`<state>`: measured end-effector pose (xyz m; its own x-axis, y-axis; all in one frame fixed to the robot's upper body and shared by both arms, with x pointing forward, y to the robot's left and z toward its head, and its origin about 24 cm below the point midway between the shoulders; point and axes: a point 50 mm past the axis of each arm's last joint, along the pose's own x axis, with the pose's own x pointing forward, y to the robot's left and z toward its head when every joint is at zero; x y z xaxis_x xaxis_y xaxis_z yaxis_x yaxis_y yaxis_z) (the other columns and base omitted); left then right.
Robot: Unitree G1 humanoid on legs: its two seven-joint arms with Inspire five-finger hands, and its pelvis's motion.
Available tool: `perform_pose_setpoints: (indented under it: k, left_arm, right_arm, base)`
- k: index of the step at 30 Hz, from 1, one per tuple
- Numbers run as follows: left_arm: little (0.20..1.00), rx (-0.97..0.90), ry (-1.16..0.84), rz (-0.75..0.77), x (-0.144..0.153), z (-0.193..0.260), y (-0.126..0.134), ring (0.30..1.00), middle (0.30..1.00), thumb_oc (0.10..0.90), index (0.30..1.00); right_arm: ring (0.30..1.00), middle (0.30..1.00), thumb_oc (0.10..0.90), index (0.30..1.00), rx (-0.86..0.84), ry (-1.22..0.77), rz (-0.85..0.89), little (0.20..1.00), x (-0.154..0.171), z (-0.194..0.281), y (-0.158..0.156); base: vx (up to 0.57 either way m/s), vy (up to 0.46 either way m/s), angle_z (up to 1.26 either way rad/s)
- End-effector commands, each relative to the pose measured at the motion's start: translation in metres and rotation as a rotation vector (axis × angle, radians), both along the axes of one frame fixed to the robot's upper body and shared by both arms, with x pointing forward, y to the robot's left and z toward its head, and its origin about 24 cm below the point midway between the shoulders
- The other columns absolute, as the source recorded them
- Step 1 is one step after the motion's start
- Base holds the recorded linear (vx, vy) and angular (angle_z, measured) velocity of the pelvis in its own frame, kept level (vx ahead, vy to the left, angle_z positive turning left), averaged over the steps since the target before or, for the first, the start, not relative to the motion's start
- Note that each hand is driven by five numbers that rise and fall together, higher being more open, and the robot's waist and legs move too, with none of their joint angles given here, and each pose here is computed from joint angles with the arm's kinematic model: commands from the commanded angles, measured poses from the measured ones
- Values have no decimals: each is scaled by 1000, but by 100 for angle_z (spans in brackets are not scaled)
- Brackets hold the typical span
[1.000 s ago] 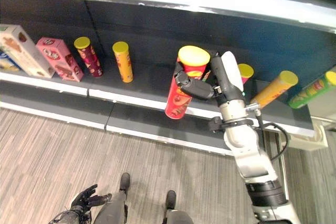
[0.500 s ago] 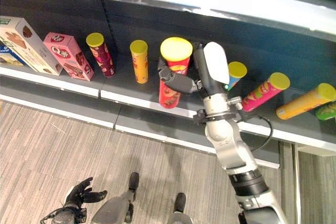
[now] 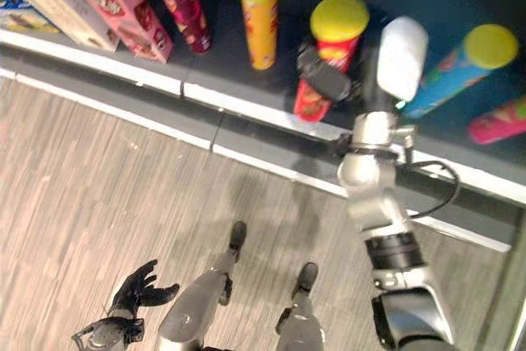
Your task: Put the goods on the table back onto the shelves and tidy them up.
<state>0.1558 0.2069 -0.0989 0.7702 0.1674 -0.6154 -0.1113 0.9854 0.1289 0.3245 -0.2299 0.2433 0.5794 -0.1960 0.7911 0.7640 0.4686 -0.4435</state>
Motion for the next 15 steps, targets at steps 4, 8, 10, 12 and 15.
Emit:
perform_pose_setpoints:
  k: [4,8,10,12,15]
  left_arm:
    - [900,64,-81,-49,3,16,17,900,900,800,900]
    - [900,64,-108,-72,8,21,16,900,900,800,900]
    - [900,66,-109,-75,9,21,16,900,900,800,900]
    - [900,70,-113,-86,10,22,15,900,900,800,900]
    - [900,69,-120,-94,11,23,14,900,900,800,900]
  right_arm:
    - [300,300,400,300,-47,-325,-71,300,-13,61,-3]
    - [300,300,400,300,-31,-321,-148,300,-11,61,-21]
    - [300,300,400,300,-26,-319,-162,300,-11,60,-24]
    - [300,300,400,300,-31,-311,-191,300,-10,60,-29]
    - [300,300,400,300,-29,-302,-224,300,-9,60,-36]
  base:
    - [-1,4,16]
    - [10,-3,2]
    - [0,0,0]
    - [0,0,0]
    - [-11,5,10]
